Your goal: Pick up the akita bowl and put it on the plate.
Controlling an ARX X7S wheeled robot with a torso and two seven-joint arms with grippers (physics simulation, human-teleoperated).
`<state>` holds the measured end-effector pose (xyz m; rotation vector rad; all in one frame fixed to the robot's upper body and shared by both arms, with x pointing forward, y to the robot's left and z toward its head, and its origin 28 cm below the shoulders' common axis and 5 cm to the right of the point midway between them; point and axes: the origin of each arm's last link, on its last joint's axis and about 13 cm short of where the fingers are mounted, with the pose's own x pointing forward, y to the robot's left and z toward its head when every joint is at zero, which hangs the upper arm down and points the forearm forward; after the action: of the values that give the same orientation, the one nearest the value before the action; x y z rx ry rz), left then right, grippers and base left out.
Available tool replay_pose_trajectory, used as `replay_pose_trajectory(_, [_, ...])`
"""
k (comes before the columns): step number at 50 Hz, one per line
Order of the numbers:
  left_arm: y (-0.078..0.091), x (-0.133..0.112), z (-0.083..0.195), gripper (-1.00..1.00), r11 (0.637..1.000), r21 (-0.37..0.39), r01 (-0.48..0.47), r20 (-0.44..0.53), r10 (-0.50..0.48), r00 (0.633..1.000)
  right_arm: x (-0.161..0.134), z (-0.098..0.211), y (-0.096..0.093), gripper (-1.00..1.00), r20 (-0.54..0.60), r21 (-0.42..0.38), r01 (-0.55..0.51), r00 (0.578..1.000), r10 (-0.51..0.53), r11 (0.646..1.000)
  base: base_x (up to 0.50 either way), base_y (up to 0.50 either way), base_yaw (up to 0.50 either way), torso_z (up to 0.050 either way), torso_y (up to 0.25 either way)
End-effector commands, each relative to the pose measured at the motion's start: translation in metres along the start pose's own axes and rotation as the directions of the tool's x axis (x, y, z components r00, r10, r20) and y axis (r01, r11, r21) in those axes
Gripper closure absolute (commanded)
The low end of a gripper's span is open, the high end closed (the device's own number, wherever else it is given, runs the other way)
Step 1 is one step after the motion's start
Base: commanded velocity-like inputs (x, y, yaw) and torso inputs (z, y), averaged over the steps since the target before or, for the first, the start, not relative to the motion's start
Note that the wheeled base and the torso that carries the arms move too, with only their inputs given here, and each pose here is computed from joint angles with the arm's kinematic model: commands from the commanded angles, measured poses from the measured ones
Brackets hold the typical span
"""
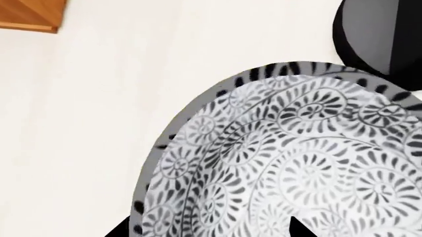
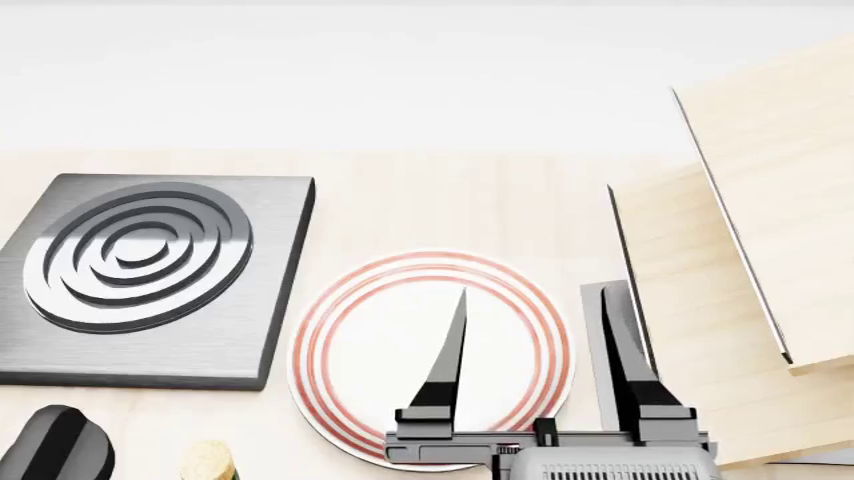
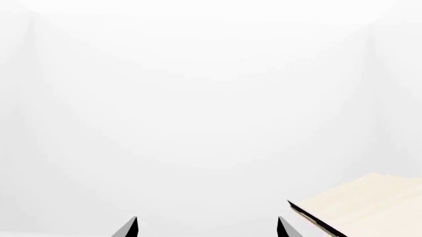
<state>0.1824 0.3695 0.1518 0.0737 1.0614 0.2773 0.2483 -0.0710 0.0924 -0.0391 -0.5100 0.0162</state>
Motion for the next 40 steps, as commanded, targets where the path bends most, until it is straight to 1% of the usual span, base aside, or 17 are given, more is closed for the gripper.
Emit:
replay_pose_trajectory(1, [-0.001, 0.008, 0.0, -1.0, 1.0, 0.009, -0.018, -0.011, 0.019, 1.0, 0.0, -0.001, 0.0, -1.0, -0.002, 0.0, -0.001, 1.0, 0.001, 1.0, 0.0, 0.0, 0.0, 0.0, 0.0])
replay_pose_trajectory(3, [-0.002, 0.009, -0.001, -1.0, 1.0, 0.009, -0.007, -0.014, 0.007, 1.0, 0.0, -0.001, 0.0, -1.0, -0.003, 0.001, -0.001, 1.0, 0.001, 1.0, 0.0, 0.0, 0.0, 0.0, 0.0])
replay_pose_trajectory(4, [-0.002, 0.009, -0.001, 1.0, 1.0, 0.003, -0.011, -0.007, 0.011, 1.0, -0.001, -0.001, 0.0, -1.0, -0.003, 0.001, -0.001, 1.0, 0.001, 1.0, 0.0, 0.0, 0.0, 0.0, 0.0])
replay_pose_trajectory(8, [-0.003, 0.012, -0.002, 1.0, 1.0, 0.017, -0.01, -0.019, 0.01, 1.0, -0.001, -0.001, 0.0, -1.0, -0.003, 0.003, -0.001, 1.0, 0.001, 1.0, 0.0, 0.0, 0.0, 0.0, 0.0])
replay_pose_trajectory(17, [-0.003, 0.011, -0.001, 1.0, 1.0, 0.019, -0.021, 0.001, 0.021, 1.0, -0.001, -0.001, 0.0, -1.0, -0.002, 0.006, -0.001, 1.0, 0.001, 1.0, 0.0, 0.0, 0.0, 0.0, 0.0])
replay_pose_trajectory(28, [-0.001, 0.0, 0.002, 1.0, 0.999, 0.018, -0.03, 0.046, 0.029, 0.999, 0.0, -0.001, 0.0, -1.0, -0.003, 0.004, 0.001, 1.0, -0.001, 1.0, 0.0, 0.0, 0.0, -0.001, 0.0])
replay_pose_trajectory(33, [0.0, -0.005, 0.002, 1.0, 0.998, 0.034, -0.048, 0.065, 0.046, 0.997, 0.0, -0.001, 0.0, -1.0, -0.004, 0.004, 0.003, 1.0, -0.003, 1.0, 0.0, 0.0, 0.0, -0.002, 0.0])
replay_pose_trajectory(40, [0.002, -0.011, 0.002, 1.0, 0.998, 0.025, -0.056, 0.085, 0.053, 0.995, -0.001, -0.001, 0.0, -1.0, -0.006, 0.006, 0.003, 1.0, -0.003, 1.0, 0.0, 0.0, 0.0, 0.0, 0.0])
